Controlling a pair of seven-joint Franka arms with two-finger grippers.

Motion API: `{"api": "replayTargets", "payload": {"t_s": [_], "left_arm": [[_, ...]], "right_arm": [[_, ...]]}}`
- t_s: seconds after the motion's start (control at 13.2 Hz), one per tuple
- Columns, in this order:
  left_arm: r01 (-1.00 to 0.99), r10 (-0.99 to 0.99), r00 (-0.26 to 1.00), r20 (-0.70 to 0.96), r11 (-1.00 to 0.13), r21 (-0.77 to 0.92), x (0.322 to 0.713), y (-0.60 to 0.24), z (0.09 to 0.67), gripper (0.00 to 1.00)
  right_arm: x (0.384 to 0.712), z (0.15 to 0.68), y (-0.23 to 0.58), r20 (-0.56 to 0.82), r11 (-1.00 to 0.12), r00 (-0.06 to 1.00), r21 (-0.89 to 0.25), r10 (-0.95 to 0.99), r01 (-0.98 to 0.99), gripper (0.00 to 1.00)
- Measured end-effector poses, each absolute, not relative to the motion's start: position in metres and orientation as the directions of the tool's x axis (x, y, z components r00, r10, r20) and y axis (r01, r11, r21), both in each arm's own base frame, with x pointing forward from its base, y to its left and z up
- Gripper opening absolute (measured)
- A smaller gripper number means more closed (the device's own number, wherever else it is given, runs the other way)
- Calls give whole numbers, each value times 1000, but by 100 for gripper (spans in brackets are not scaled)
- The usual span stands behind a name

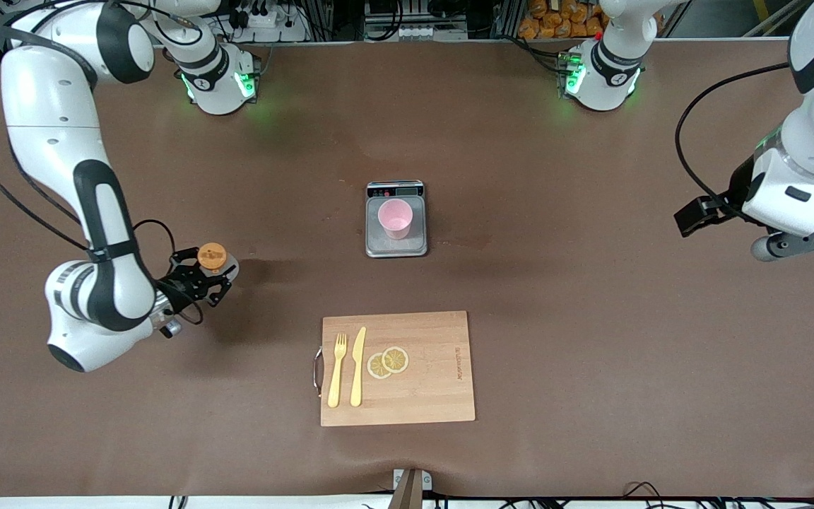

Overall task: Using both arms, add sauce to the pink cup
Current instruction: 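Withdraw the left gripper while the right gripper carries the bottle toward the cup, then raise the sauce bottle above the pink cup with the right gripper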

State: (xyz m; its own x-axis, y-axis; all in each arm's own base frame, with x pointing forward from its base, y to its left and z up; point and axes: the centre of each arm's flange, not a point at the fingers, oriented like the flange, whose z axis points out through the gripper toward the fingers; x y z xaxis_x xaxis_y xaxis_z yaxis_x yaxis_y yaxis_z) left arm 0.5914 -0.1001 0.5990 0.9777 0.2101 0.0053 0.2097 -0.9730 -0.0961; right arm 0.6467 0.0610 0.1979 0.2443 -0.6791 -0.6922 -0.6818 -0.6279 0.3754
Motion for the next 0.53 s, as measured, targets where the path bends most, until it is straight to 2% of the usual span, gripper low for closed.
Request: {"api": "replayTargets", "payload": {"t_s": [0.3,0.53], "left_arm": [[97,98,995,-16,-994,-54,587,-53,612,100],[41,41,999,-20,-999,-3,576,-27,623,100]], "right_arm": [[641,205,127,-601,-591,254,466,-757,-659,40],[633,211,163,-539,-551,251,520,-804,-652,40]]}}
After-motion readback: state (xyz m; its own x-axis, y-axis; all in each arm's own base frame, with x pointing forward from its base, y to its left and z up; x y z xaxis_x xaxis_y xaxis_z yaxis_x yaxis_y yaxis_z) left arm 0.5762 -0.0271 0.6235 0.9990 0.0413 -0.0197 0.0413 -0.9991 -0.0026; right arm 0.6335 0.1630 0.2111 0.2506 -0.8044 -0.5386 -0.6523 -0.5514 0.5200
